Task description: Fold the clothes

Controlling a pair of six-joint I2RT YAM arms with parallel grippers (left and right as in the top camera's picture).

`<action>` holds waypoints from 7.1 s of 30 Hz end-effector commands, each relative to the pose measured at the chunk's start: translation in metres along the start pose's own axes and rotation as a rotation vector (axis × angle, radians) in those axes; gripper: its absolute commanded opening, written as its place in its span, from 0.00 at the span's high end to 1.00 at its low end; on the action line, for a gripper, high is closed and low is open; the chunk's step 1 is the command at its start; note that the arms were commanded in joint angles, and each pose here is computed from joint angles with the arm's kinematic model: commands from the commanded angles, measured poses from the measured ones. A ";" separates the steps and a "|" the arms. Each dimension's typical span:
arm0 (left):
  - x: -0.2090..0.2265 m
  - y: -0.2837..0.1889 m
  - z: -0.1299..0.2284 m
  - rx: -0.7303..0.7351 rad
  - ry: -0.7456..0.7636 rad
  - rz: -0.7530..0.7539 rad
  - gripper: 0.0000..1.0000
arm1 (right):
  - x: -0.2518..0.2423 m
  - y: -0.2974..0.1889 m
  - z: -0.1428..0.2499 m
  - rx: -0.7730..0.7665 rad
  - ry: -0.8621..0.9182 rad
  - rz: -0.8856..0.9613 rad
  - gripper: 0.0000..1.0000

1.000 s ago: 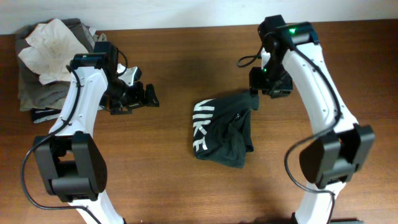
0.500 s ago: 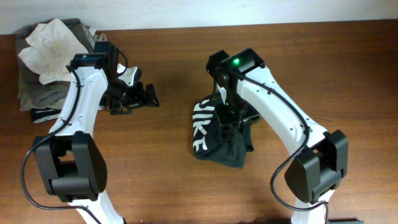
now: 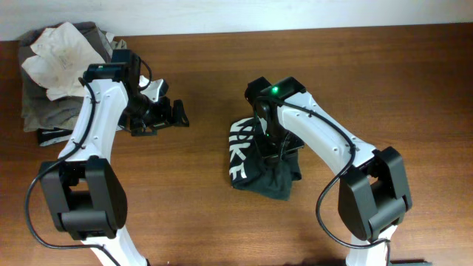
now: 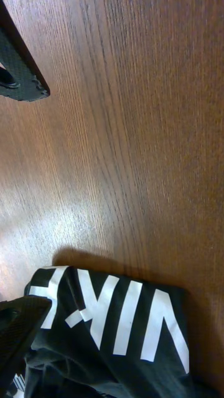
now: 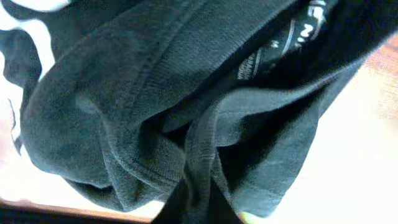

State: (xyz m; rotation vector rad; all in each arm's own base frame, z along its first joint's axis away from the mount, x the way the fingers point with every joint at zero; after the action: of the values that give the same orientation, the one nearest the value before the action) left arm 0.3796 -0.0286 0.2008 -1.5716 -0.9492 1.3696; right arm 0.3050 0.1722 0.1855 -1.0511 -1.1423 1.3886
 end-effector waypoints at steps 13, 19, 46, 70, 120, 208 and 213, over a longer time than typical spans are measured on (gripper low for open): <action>0.001 0.004 0.000 0.012 0.001 -0.006 0.01 | -0.083 -0.040 0.015 0.003 0.245 0.109 0.96; 0.001 0.004 0.000 0.012 0.001 -0.006 0.01 | -0.095 -0.021 0.022 0.087 0.275 0.130 0.88; 0.001 0.004 0.000 0.012 0.001 -0.006 0.01 | -0.158 -0.011 0.010 0.029 0.555 -0.068 0.19; 0.001 0.004 -0.001 0.009 0.002 -0.006 0.01 | -0.074 0.061 -0.038 -0.061 -0.127 -0.921 0.95; -0.001 0.005 -0.002 0.000 0.010 -0.007 0.01 | -0.136 0.106 0.012 0.112 0.121 -0.964 0.96; -0.062 0.132 -0.097 -0.203 0.395 0.127 0.99 | -0.187 -0.109 0.023 -0.231 0.360 -0.254 0.01; -0.027 0.098 -0.107 -0.190 0.458 -0.085 0.99 | -0.187 -0.109 0.023 -0.231 0.360 -0.255 0.01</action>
State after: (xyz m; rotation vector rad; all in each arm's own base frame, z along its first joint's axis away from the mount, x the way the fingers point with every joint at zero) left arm 0.4700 -0.1307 0.1195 -1.9296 -0.7877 1.0592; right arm 0.3226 -0.0111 0.2975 -1.1924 -1.1384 0.8344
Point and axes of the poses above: each gripper's point midway between its finger pads, its own y axis out along the fingers, its own x axis along the line the jaws close on, z = x × y, the point moved 10 cm from there along -y, back along the fingers, and after that the axes turned 8 degrees about y, right-handed, at the moved point
